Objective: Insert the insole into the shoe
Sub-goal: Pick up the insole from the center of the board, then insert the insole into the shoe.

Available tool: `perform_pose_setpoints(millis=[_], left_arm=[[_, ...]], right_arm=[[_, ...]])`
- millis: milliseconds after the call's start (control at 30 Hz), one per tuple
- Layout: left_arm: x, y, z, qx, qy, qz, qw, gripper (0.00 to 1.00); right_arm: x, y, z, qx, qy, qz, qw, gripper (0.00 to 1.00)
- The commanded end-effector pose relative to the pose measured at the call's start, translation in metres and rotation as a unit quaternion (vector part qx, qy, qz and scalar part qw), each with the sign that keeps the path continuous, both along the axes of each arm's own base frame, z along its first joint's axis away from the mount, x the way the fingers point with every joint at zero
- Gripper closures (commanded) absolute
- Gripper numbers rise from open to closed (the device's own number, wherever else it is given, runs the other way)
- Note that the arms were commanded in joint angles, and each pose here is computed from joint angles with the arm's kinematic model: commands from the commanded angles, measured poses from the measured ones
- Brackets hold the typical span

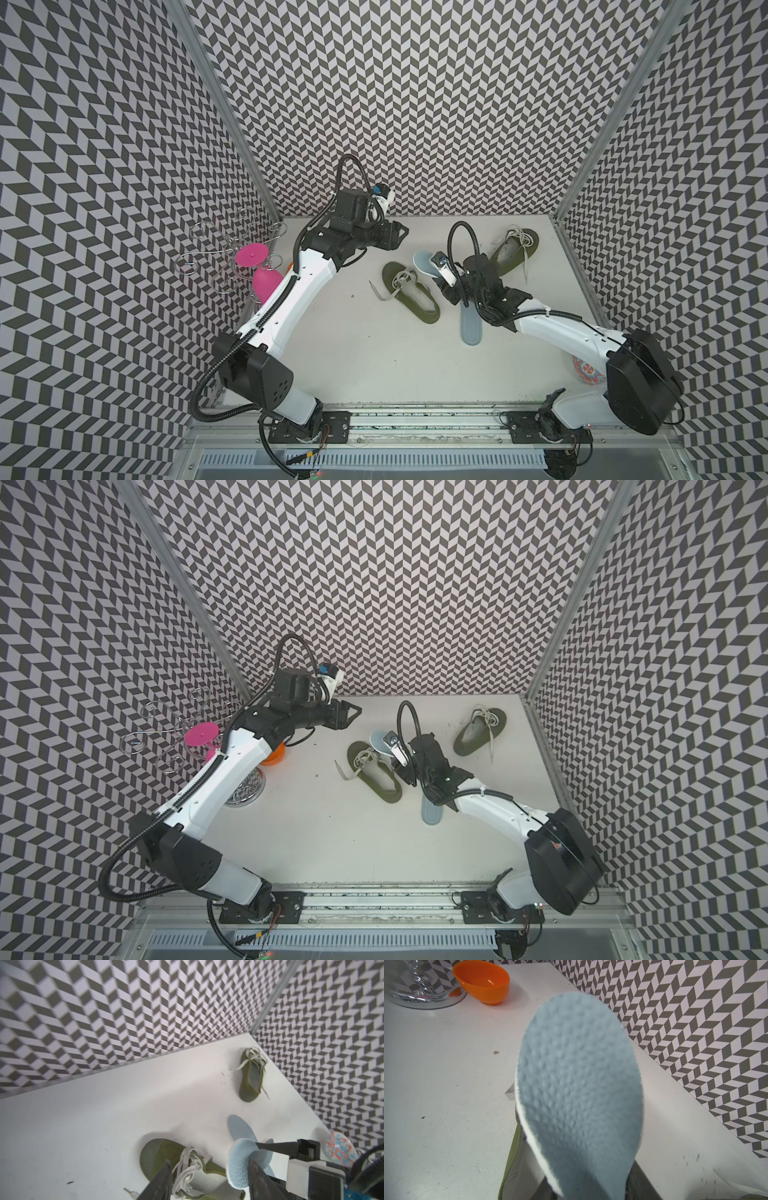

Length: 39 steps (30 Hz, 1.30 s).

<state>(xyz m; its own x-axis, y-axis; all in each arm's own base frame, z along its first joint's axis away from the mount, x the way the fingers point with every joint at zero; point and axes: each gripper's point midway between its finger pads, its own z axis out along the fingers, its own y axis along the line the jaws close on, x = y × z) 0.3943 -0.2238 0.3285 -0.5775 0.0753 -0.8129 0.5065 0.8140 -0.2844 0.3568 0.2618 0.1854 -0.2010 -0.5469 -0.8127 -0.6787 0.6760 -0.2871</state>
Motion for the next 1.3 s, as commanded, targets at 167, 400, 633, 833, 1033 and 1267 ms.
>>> perform_pose_setpoints(millis=[167, 400, 633, 833, 1033, 1267], left_arm=[[-0.037, 0.003, -0.128, 0.117, 0.073, 0.034, 0.99, 0.36], [-0.024, -0.012, -0.171, 0.198, 0.081, 0.022, 0.977, 0.32], [-0.003, 0.003, -0.198, 0.308, 0.081, 0.041, 0.947, 0.31], [0.0, -0.009, -0.208, 0.31, 0.087, 0.001, 0.947, 0.35], [0.006, -0.013, -0.214, 0.324, 0.08, -0.015, 0.943, 0.4], [-0.003, -0.016, -0.221, 0.337, 0.088, -0.049, 0.936, 0.37]], right_arm=[[-0.003, -0.02, -0.013, -0.009, 0.137, -0.097, 0.986, 0.58], [-0.01, -0.032, -0.002, 0.016, 0.162, -0.131, 0.978, 0.58], [-0.017, -0.033, -0.003, 0.025, 0.177, -0.13, 0.975, 0.58], [-0.024, -0.026, -0.009, 0.028, 0.207, -0.112, 0.971, 0.62], [-0.03, -0.026, -0.007, 0.033, 0.216, -0.111, 0.97, 0.62], [-0.028, -0.028, -0.006, 0.031, 0.211, -0.114, 0.97, 0.61]])
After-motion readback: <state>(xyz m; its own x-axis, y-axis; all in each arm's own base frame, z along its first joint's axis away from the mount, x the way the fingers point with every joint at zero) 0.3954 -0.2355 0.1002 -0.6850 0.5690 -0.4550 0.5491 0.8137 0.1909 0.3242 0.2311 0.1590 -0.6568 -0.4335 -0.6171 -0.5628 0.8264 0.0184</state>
